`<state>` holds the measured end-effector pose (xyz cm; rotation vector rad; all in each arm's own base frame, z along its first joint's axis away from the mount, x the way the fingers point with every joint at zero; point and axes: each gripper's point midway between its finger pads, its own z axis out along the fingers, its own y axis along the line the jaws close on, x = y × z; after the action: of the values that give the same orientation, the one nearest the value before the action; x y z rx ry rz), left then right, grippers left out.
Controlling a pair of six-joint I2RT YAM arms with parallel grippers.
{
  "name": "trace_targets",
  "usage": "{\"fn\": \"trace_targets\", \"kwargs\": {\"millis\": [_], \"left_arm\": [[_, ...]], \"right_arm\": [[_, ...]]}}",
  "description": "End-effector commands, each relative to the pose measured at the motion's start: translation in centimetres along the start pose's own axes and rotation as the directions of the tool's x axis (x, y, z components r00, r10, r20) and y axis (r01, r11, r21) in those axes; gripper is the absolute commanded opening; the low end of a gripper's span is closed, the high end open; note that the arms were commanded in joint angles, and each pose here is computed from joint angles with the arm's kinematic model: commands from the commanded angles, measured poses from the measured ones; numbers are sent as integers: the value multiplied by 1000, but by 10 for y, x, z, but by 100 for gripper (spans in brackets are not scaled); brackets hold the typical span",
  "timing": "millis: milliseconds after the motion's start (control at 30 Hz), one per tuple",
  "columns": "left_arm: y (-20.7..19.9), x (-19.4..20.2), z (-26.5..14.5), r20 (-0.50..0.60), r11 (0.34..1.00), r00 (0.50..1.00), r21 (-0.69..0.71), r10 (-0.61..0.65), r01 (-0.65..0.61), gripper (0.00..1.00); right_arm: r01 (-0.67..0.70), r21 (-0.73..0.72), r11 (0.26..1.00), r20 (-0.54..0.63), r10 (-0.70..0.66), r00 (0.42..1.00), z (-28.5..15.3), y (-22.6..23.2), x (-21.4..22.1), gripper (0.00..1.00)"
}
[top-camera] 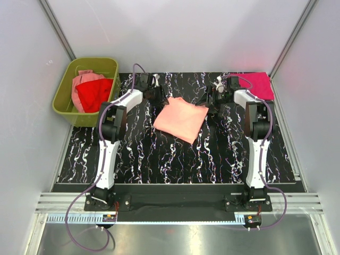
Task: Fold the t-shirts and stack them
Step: Neatly place the folded tshirt to the corner
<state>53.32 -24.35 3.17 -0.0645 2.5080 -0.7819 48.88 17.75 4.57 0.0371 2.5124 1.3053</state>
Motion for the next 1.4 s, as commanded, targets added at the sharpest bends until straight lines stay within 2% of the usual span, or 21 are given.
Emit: {"fn": "trace_targets", "kwargs": {"millis": [0, 200, 367, 433, 467, 533, 567, 633, 667, 700, 800, 900, 1033, 1100, 1233, 1367], "left_arm": [[18, 11, 12, -17, 999, 1000, -30, -13, 13, 47], [16, 11, 13, -14, 1000, 1000, -17, -22, 22, 47], [15, 13, 14, -18, 999, 999, -8, -32, 31, 47], [15, 15, 13, -17, 999, 999, -7, -33, 32, 46], [16, 16, 12, -17, 999, 999, -12, -38, 38, 46], [18, 18, 9, -11, 999, 999, -19, -39, 38, 46], [19, 19, 9, -13, 999, 999, -22, -41, 41, 46], [19, 22, 8, -18, 999, 999, -21, -49, 48, 46], [20, 22, 7, -19, 998, 998, -20, -56, 56, 46], [17, 21, 5, -17, 998, 998, -11, -60, 60, 46], [6, 13, -4, -12, 998, 998, 16, -56, 56, 46], [-14, -16, -34, 45, 1000, 999, 9, -13, 12, 46], [-11, -42, -79, 85, 988, 995, -149, 43, -30, 48], [-21, -54, -105, 120, 984, 989, -166, 85, -65, 49], [-23, -55, -136, 148, 973, 982, -219, 114, -80, 50], [-23, -45, -155, 122, 966, 985, -241, 125, -93, 50]], "right_arm": [[-46, 47, 998, -63, 49, 997, 14, -27, 20, 97], [-52, 38, 998, -95, 55, 994, 14, -27, 28, 89], [-60, 50, 997, -97, 64, 993, 15, -31, 28, 74], [-67, 56, 996, -89, 72, 993, 15, -34, 27, 63], [-72, 57, 996, -84, 77, 994, 15, -34, 27, 53], [-83, 16, 996, -56, 84, 995, 14, -31, 21, 40], [-87, -12, 996, -47, 86, 995, 16, -28, 19, 31], [-91, -50, 995, -37, 90, 995, 16, -21, 16, 21], [-82, -57, 995, -23, 81, 996, 11, -14, 13, 9], [-65, -56, 996, -8, 65, 998, 8, -9, 10, 2], [-36, -50, 998, 33, 37, 999, -9, 17, 0, 0], [-61, -2, 998, 64, 61, 996, -21, 40, -2, 0], [-83, 106, 991, 122, 70, 990, -27, 52, -6, 0], [-85, 137, 987, 124, 68, 990, -26, 60, -4, 0], [-85, 174, 981, 125, 64, 990, -18, 67, -11, 0], [-51, 178, 983, 109, 32, 994, -12, 68, -10, 0]]}}
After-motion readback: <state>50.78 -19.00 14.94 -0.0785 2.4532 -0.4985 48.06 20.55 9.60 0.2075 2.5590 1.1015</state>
